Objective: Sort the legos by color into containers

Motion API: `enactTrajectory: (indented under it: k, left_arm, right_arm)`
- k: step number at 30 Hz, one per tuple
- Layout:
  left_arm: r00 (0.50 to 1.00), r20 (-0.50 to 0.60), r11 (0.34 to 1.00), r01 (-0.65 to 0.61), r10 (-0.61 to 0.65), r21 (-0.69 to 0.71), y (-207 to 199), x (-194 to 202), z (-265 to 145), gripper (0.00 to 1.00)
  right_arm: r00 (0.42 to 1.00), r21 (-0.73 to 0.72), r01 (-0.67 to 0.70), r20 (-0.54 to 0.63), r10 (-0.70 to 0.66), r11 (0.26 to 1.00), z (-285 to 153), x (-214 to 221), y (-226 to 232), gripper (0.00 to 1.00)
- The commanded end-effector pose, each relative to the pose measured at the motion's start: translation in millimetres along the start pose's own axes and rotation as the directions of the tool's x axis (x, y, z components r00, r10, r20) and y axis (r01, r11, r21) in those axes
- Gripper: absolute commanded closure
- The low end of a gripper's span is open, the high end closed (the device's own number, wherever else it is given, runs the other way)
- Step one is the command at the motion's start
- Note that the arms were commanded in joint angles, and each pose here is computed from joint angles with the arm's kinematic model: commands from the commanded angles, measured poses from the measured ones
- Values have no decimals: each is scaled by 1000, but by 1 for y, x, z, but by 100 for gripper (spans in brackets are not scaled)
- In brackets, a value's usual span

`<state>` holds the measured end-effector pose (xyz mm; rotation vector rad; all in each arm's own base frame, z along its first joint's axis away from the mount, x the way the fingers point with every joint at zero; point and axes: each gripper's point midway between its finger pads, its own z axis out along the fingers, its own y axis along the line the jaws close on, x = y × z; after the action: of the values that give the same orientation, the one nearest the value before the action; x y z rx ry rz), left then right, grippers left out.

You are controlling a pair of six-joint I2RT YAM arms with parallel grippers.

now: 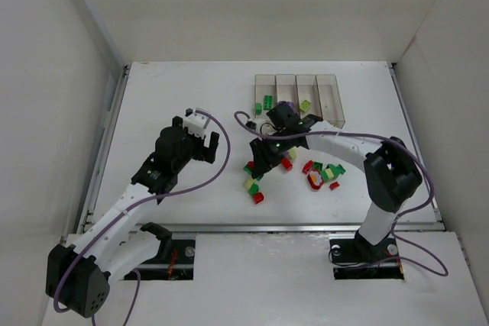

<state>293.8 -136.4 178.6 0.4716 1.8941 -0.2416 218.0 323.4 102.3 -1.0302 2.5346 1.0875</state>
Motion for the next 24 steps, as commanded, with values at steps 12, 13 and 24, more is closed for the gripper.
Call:
enactTrajectory:
  k: [12, 13, 24]
  left_arm:
    - [998, 55, 1000, 7, -7, 5, 0, -12, 0, 18]
    - [998, 55, 1000, 7, -7, 5, 0, -12, 0, 18]
    - [999, 54, 1000, 7, -7, -4, 2, -12, 0, 18]
  right_arm:
    - [993, -492, -114, -83, 84, 863, -25, -1, 29, 86]
    - [993, -509, -117, -87, 84, 853, -29, -1, 34, 86]
    - [988, -372, -121, 42, 147, 920, -43, -51, 24, 94]
